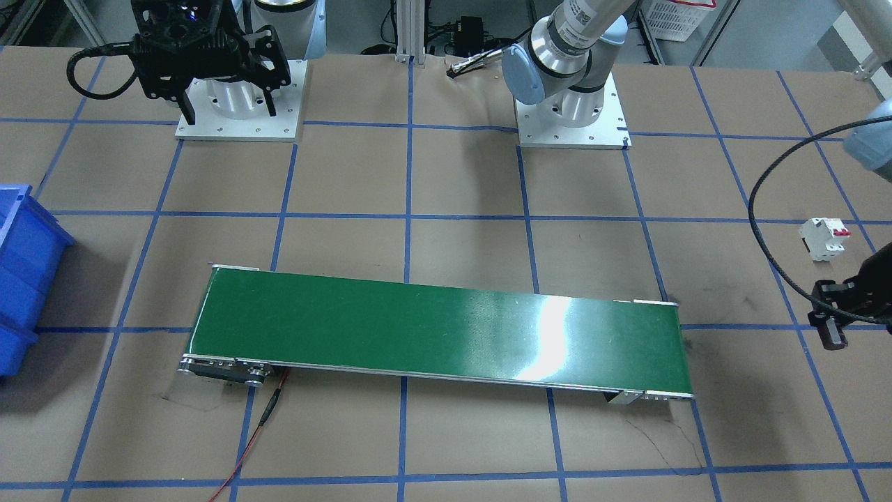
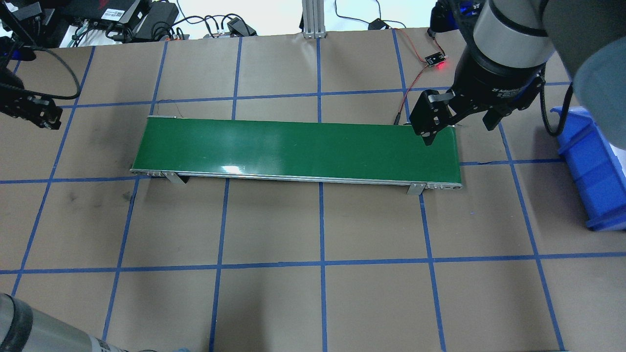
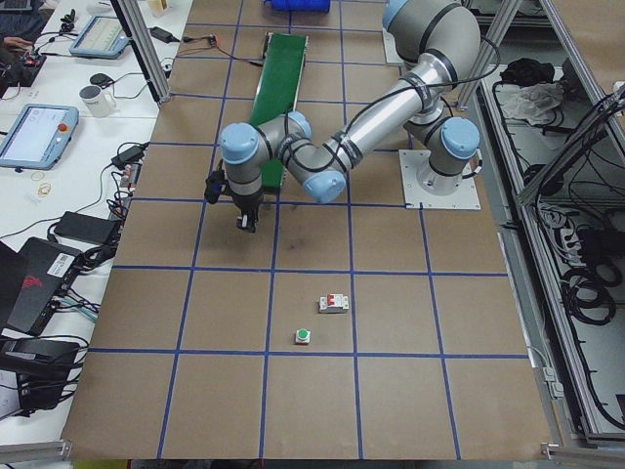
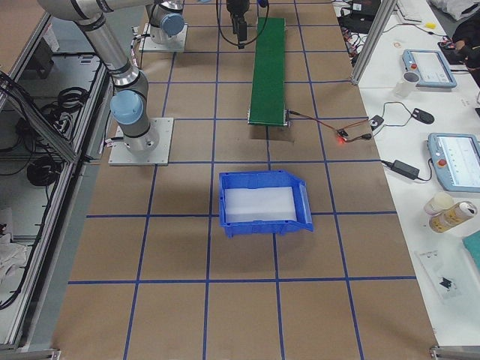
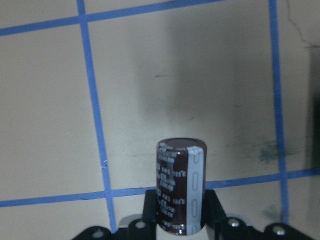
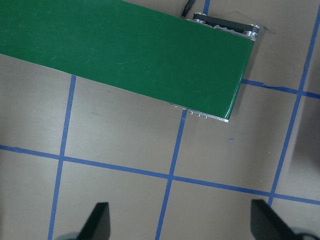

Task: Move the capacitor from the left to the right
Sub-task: 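Carry the capacitor with the left gripper over the green conveyor belt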

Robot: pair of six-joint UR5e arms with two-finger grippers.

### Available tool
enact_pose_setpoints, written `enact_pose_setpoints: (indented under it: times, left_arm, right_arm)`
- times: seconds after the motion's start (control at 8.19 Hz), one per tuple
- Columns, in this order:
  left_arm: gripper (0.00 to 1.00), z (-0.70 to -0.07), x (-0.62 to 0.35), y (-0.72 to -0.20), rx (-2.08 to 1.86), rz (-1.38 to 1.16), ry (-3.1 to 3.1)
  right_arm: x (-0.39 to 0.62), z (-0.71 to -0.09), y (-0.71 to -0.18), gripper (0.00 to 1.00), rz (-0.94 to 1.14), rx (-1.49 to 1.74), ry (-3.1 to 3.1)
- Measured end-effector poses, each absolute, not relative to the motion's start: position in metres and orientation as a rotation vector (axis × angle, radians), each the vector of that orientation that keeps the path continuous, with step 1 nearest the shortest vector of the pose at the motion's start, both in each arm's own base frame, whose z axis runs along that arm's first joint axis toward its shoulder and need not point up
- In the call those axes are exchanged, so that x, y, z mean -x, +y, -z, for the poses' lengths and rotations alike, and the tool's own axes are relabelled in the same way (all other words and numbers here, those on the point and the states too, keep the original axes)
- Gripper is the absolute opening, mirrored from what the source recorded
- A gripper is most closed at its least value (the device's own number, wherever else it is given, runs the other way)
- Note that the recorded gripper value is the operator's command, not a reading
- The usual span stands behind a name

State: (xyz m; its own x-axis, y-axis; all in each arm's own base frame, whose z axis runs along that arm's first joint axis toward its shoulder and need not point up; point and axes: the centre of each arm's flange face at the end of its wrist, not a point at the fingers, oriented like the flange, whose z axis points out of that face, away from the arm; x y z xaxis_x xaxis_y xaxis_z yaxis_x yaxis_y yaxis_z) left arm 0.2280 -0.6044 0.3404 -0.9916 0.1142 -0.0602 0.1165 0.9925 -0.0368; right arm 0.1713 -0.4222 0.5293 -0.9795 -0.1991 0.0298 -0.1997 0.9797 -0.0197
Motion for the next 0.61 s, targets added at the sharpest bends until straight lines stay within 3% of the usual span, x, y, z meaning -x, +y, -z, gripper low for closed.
enact_pose_setpoints:
  times: [0.61]
  left_arm:
    - [0.00, -0.330, -0.068, -0.627, -0.346, 0.010, 3.091]
  right_arm:
    - [-0.171, -0.529, -0.422, 1.00, -0.031, -0.310, -3.097]
